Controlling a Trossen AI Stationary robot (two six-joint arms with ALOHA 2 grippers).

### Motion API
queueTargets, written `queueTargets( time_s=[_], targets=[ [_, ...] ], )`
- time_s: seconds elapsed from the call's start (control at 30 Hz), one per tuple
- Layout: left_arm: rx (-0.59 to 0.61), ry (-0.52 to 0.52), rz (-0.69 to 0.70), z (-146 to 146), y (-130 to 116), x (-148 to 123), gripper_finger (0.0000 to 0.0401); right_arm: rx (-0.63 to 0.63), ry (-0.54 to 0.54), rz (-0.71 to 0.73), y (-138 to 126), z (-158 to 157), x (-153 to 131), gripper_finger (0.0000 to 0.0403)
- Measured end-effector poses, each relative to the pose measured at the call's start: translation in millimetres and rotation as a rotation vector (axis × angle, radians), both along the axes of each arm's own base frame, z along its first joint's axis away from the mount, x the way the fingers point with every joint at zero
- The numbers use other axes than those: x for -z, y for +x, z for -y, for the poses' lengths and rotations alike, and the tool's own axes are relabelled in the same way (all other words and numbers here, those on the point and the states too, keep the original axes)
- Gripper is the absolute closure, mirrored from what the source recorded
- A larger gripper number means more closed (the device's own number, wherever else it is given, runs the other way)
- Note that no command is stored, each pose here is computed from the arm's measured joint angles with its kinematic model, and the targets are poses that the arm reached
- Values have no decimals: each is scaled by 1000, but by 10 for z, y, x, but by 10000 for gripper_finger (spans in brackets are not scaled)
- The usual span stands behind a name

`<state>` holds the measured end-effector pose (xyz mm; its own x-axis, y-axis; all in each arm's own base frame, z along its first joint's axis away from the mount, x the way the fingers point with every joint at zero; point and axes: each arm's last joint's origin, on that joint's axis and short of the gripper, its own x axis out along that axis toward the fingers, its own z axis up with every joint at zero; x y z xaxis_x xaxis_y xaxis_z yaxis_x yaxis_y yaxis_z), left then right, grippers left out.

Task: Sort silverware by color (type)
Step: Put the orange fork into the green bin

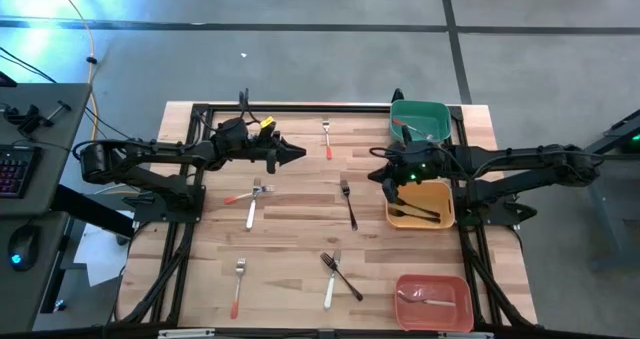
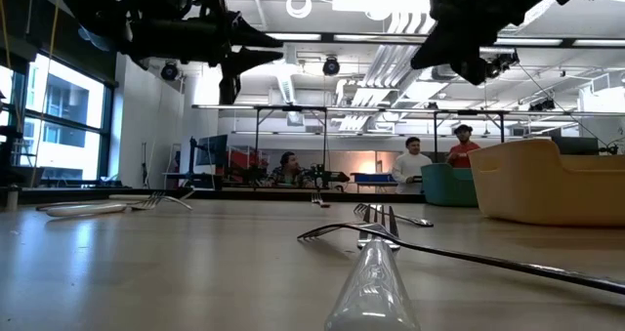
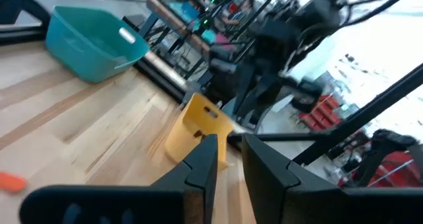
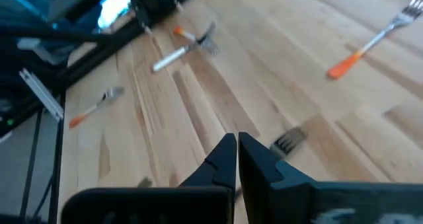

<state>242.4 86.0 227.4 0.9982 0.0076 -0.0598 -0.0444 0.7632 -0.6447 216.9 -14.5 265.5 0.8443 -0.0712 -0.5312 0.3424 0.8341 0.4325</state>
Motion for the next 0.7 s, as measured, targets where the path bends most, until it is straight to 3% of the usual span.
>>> queueTargets(
  time_s=[0.23,0.5,0.7],
  targets=[
    [-5,34,-81,57,14,80,396,29,4,81,75,11,-46,403],
    [-171,18,-337,112,-85,249,394,50,5,66,178,-11,32,403],
    [-189,28,-443,147,-233,236,380,39,0,73,247,-56,68,403]
  ],
)
